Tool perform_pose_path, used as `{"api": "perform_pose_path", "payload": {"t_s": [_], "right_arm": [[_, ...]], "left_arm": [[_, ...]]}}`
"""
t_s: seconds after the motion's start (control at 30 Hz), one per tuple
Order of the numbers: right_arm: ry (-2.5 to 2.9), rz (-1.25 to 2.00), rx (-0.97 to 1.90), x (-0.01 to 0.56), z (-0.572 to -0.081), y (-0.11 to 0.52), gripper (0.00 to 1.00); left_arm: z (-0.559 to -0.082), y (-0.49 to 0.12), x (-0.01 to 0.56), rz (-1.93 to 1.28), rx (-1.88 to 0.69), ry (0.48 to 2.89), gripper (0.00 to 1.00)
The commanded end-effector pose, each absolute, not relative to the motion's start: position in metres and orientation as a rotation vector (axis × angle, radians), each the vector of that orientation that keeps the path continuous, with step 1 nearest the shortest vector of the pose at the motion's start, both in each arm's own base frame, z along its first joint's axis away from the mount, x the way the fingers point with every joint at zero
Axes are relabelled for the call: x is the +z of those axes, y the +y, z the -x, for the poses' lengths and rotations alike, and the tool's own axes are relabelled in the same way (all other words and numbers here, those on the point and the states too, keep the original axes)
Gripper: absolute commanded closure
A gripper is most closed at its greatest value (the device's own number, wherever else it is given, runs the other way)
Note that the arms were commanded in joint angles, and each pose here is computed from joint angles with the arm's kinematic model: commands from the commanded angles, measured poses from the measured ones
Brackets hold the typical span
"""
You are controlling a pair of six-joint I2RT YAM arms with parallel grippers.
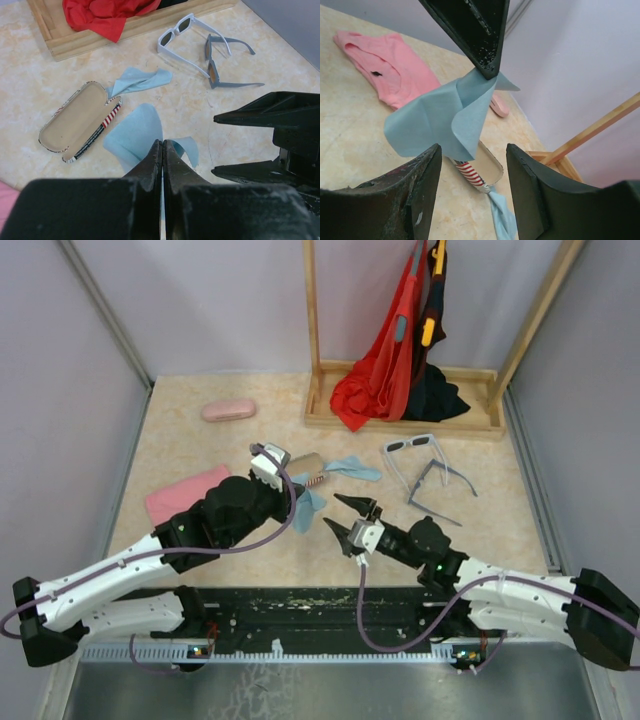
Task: Organize the sunglasses
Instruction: Adjust the glasses cleaning cloth at the center of the board.
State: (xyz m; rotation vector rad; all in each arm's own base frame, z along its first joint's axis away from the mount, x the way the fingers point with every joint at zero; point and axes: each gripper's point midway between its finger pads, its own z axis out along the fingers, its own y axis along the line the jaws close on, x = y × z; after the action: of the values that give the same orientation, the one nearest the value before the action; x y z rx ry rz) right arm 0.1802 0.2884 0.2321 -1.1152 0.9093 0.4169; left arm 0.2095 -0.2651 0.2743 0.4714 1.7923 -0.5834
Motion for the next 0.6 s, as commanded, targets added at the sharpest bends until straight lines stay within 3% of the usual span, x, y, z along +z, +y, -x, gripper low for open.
{"api": "perform_pose_path", "payload": {"t_s": [0.0,0.57], "right_arm": [[0.813,1.007,0.349,0.274,-0.189,0.287,0.45],[0.799,1.033,0.306,0.265,-0.195,0.305,0.49]], "left_arm": [[-0.209,-0.262,0.284,-0.427,-0.602,1.803,1.00],[-0.210,-0.259,0.289,-0.377,-0.606,1.823,1.00]]}}
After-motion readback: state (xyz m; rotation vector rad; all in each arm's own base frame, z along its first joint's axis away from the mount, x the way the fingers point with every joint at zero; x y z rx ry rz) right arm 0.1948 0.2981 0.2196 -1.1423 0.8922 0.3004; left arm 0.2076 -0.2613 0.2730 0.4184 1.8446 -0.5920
